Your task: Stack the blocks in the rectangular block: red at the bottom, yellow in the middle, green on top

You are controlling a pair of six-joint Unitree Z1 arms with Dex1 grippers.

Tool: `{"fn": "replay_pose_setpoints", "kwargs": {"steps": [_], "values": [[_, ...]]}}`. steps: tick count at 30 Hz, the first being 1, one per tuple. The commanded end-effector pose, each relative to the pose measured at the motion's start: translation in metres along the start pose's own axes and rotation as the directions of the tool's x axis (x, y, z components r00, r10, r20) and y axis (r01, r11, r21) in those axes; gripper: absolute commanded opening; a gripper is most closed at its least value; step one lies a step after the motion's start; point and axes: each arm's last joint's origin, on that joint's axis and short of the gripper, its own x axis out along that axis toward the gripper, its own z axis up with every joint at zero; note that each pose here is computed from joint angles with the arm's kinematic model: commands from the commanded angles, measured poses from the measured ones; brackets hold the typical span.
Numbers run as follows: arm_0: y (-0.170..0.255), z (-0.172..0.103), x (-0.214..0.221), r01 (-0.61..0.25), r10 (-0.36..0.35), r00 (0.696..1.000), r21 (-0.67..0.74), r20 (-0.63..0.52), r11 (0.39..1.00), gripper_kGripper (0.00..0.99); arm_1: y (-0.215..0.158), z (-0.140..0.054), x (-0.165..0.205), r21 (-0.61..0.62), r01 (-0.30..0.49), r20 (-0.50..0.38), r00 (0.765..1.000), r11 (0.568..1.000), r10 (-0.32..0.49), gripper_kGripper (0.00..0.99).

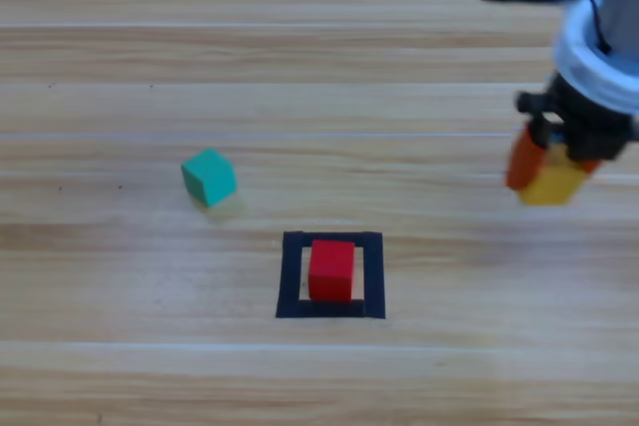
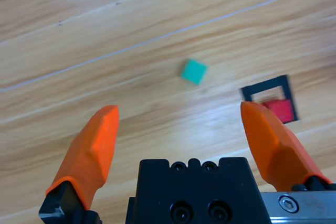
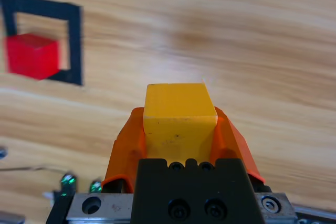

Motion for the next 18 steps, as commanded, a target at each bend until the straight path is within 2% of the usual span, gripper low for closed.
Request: {"fn": "replay_pose_setpoints", "kwargs": {"steps": [1, 3, 9, 11, 18], "values": [[0.069, -0.003, 0.045, -0.053, 0.054, 0.984, 0.015, -0.169, 0.998, 0.990, 0.067, -0.021, 0.019, -0.068, -0.016, -0.080, 0.997, 0.998, 0.011, 0.014], [0.075, -0.004, 0.065, -0.021, 0.035, 0.972, 0.060, -0.233, 0.998, 0.990, 0.084, -0.018, 0.023, -0.045, -0.024, -0.089, 0.996, 0.999, 0.019, 0.014], [0.092, -0.007, 0.081, 0.114, -0.082, 0.954, 0.095, -0.288, 0.989, 0.990, 0.139, 0.001, 0.060, -0.013, 0.080, -0.176, 0.981, 0.997, -0.081, 0.014], [0.098, -0.007, 0.086, 0.129, -0.095, 0.950, 0.094, -0.299, 0.987, 0.990, 0.150, 0.004, 0.070, -0.011, 0.096, -0.189, 0.977, 0.995, -0.096, 0.014], [0.122, -0.010, 0.111, 0.260, -0.233, 0.909, 0.033, -0.345, 0.965, 0.990, 0.170, 0.007, 0.086, 0.043, 0.068, -0.188, 0.980, 0.997, -0.058, 0.014]]}}
